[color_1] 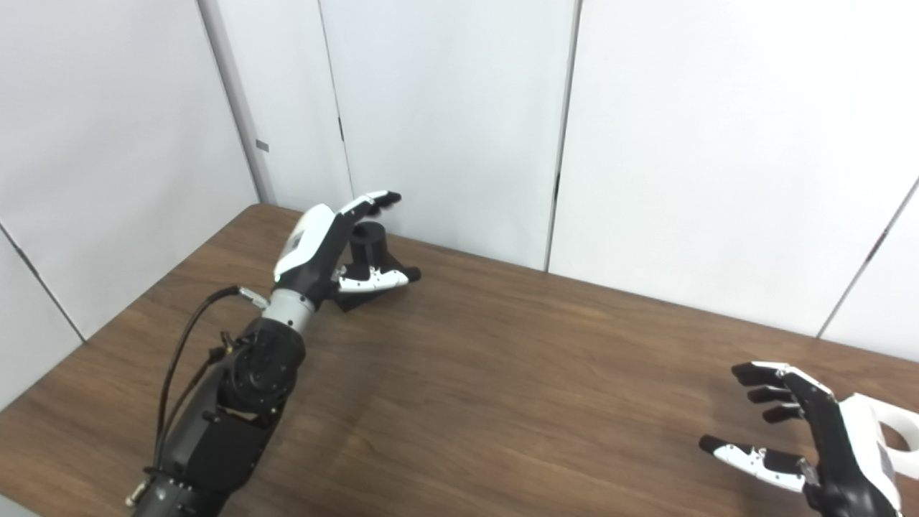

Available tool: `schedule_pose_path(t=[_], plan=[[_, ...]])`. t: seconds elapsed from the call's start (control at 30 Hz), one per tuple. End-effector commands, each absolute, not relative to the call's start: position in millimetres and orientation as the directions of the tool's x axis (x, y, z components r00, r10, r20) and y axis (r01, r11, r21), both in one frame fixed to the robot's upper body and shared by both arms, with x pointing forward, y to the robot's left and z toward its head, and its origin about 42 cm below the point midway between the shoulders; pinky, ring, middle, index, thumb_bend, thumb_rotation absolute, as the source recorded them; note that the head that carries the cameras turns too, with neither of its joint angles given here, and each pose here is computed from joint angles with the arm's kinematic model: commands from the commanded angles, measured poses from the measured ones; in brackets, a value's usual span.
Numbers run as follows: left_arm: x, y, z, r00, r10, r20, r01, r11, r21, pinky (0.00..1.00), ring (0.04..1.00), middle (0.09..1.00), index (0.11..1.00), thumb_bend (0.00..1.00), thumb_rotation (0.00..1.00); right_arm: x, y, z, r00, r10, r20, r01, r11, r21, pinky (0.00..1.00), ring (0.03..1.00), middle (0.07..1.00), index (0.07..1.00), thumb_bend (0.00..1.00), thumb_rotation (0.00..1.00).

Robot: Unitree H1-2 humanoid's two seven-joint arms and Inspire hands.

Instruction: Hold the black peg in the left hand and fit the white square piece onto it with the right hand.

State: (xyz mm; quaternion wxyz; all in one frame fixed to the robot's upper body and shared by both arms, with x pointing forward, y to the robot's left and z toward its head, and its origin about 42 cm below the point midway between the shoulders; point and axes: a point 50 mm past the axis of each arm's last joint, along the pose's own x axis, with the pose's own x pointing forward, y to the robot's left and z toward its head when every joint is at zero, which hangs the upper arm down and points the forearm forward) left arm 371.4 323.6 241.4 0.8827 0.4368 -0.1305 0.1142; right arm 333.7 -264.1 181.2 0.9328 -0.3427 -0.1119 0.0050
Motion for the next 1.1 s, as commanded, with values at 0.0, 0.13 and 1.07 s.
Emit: schedule_pose_path(t=[0.0, 0.13, 1.07], plan=[[384, 332, 276, 0.889, 0.109, 0.445, -0.432, 0.521, 0.736, 0.81, 0.945, 0.941, 0.844, 0.92, 0.31, 337, -264, 204, 0.947, 0.103, 0.306, 0.121, 0.767, -0.631, 0.53, 0.638, 0.675, 0.65, 0.66, 0.0], [390, 338, 278, 0.894, 0.155, 0.421, -0.446, 0.407, 0.797, 0.85, 0.989, 0.986, 0.861, 0.97, 0.36, 337, -264, 205, 0.948, 0.101, 0.303, 0.12, 0.768, -0.629, 0.54, 0.642, 0.678, 0.655, 0.66, 0.0], [420, 364, 257, 0.909, 0.346, 0.232, -0.301, 0.163, 0.94, 0.8, 1.0, 1.0, 0.856, 1.0, 0.54, 334, -262, 210, 0.943, 0.11, 0.314, 0.12, 0.769, -0.628, 0.54, 0.635, 0.674, 0.648, 0.66, 0.0]])
